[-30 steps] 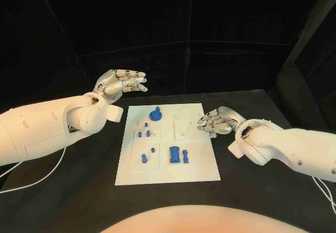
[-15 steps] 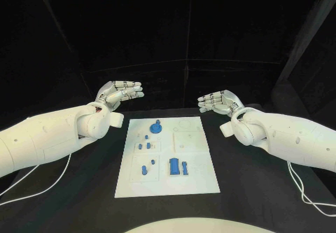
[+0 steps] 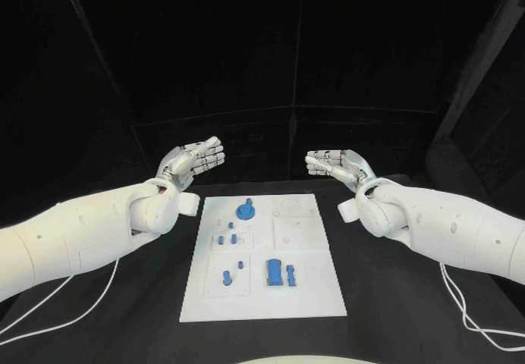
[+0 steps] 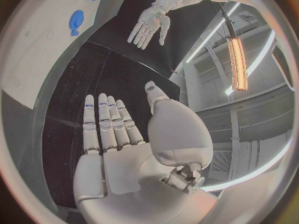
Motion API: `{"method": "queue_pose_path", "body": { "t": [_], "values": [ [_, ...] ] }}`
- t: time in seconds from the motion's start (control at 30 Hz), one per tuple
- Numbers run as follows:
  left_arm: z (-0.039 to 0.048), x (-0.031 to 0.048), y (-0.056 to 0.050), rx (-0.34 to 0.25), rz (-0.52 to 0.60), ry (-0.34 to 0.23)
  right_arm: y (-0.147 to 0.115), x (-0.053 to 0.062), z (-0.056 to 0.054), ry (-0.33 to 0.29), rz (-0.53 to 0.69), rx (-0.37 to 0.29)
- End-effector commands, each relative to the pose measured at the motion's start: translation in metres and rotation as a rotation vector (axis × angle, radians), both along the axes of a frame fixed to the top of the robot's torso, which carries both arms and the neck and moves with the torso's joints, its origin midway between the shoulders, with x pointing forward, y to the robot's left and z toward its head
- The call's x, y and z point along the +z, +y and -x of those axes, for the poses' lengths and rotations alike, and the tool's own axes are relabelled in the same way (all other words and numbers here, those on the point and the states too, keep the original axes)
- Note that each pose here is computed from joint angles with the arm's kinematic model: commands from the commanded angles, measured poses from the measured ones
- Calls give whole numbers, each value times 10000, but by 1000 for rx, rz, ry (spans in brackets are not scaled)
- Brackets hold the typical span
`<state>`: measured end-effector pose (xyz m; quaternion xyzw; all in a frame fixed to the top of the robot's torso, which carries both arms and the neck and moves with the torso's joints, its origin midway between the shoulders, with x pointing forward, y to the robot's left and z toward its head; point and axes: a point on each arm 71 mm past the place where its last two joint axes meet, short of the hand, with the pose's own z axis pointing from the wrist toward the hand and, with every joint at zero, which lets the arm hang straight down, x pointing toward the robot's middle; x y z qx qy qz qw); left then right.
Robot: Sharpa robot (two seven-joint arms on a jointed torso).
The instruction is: Assemble the parts on the task board
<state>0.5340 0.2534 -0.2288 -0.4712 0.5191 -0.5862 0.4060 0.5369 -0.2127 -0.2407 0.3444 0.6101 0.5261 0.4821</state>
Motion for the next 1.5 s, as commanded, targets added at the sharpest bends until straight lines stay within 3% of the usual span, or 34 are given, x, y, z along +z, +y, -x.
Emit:
{"method": "queue_pose_path", "body": {
  "t": [0.03, 0.2, 0.4, 0.63, 0.77, 1.5],
  "values": [
    [68, -22, -60, 49, -43, -3, 29, 20, 80, -9, -45, -74],
    [266, -44, -260, 99, -71, 6, 109, 56, 336, 8, -134, -164],
    [526, -13, -476, 163, -102, 7, 176, 123, 613, 39, -205, -253],
    [684, 33, -586, 202, -119, 4, 201, 162, 744, 57, -231, -292],
    [722, 46, -609, 211, -123, 3, 203, 165, 752, 58, -232, -294],
    [722, 46, -609, 211, -123, 3, 203, 165, 752, 58, -232, -294]
  ]
}}
